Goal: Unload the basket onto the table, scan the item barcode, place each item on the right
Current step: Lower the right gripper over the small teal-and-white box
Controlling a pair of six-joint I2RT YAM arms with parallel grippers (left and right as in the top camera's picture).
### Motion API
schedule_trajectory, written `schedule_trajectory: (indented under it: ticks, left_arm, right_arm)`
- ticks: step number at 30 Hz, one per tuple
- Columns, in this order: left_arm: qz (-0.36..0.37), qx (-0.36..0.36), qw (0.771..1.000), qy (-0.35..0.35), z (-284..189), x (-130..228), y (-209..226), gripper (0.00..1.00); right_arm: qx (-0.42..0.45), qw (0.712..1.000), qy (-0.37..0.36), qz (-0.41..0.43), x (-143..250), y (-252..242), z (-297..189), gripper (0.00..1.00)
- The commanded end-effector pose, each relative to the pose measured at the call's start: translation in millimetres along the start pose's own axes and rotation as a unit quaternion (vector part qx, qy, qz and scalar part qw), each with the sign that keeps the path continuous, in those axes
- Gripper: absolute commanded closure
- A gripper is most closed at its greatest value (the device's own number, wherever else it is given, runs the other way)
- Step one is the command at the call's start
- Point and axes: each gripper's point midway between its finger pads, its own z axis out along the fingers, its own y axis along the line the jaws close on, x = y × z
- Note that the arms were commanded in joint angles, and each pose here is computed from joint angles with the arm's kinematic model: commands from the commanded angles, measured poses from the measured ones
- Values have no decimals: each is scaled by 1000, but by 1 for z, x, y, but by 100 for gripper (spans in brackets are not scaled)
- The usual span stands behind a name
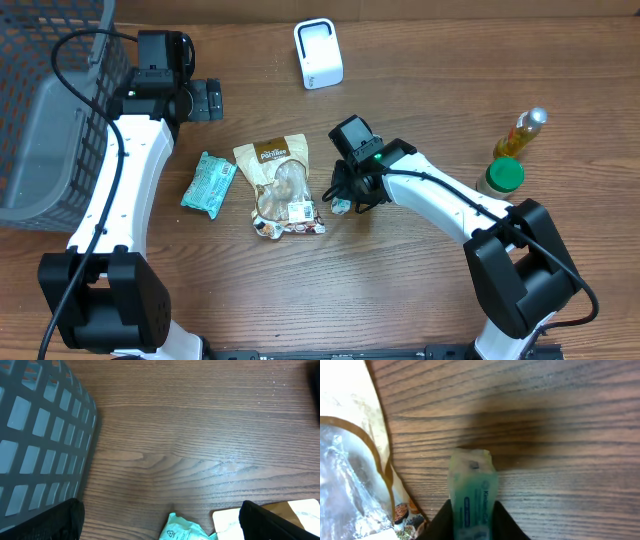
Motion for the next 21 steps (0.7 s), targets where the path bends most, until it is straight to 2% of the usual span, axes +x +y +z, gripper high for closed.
schedule_trajectory:
  ticks: [1,8,13,17,21]
  left_arm:
    - [8,1,1000,-21,-11,-12,0,0]
    - [8,1,1000,-21,-11,-12,0,0]
    - [8,1,1000,-21,-11,-12,0,0]
    - [8,1,1000,-21,-11,-12,0,0]
    - [8,1,1000,-21,-11,-12,0,0]
  right_arm:
    - [7,1000,-5,-5,-1,-4,1,85]
    - [19,999,-12,-49,-27,-12,-21,83]
    - [86,994,-36,-52,-46,-38,-38,82]
    - [131,988,-38,-67,-46,-56,-42,82]
    - [133,988,-38,-67,-46,-57,-42,81]
